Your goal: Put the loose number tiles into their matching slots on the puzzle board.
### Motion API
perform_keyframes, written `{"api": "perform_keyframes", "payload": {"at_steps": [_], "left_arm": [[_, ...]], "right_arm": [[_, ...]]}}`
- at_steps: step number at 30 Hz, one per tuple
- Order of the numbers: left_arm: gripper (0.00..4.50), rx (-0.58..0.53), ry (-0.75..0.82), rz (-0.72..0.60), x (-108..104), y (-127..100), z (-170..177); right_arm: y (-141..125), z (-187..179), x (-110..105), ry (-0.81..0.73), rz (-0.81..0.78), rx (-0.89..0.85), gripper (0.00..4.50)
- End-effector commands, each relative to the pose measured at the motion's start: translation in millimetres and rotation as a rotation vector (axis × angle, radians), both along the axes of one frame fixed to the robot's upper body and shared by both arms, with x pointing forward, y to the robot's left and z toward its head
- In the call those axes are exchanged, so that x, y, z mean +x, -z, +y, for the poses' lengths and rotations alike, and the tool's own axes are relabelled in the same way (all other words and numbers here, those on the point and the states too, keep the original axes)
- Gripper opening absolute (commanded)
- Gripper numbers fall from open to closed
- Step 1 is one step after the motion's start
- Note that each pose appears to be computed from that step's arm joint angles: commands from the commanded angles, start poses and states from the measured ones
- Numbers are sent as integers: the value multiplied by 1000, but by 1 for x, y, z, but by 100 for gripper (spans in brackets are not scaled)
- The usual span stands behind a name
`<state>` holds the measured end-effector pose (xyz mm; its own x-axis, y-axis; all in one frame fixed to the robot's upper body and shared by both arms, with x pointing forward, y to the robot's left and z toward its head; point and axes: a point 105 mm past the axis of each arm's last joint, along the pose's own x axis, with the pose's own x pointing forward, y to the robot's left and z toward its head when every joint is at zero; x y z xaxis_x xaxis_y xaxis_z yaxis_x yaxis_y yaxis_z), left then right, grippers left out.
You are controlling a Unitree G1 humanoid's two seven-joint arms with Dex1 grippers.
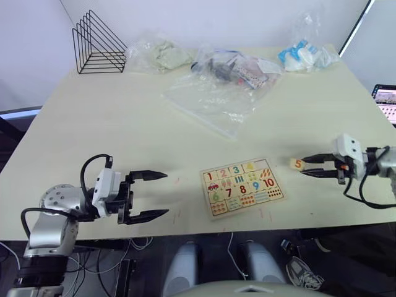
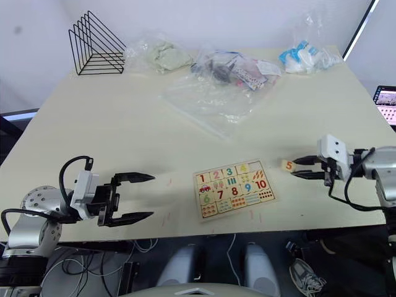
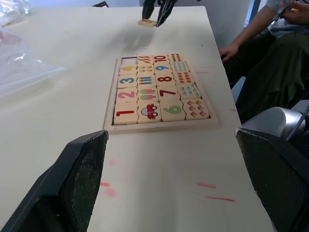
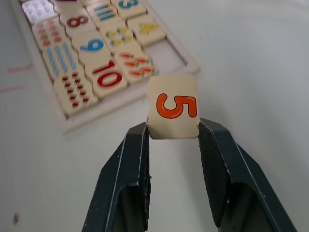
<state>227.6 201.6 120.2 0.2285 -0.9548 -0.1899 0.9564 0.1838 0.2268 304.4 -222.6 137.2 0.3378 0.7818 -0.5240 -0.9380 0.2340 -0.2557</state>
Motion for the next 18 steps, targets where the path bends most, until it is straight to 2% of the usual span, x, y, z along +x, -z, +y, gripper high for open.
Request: {"api": "perform_keyframes", "payload": {"at_steps": [1, 18], "left_arm": [[450, 2, -9, -21, 2, -1, -2], [450, -18, -45, -22, -5, 3, -8]], "right_arm": [[-17, 11, 7, -11, -36, -93, 89], [-18, 61, 35, -200, -62, -419, 89]]}}
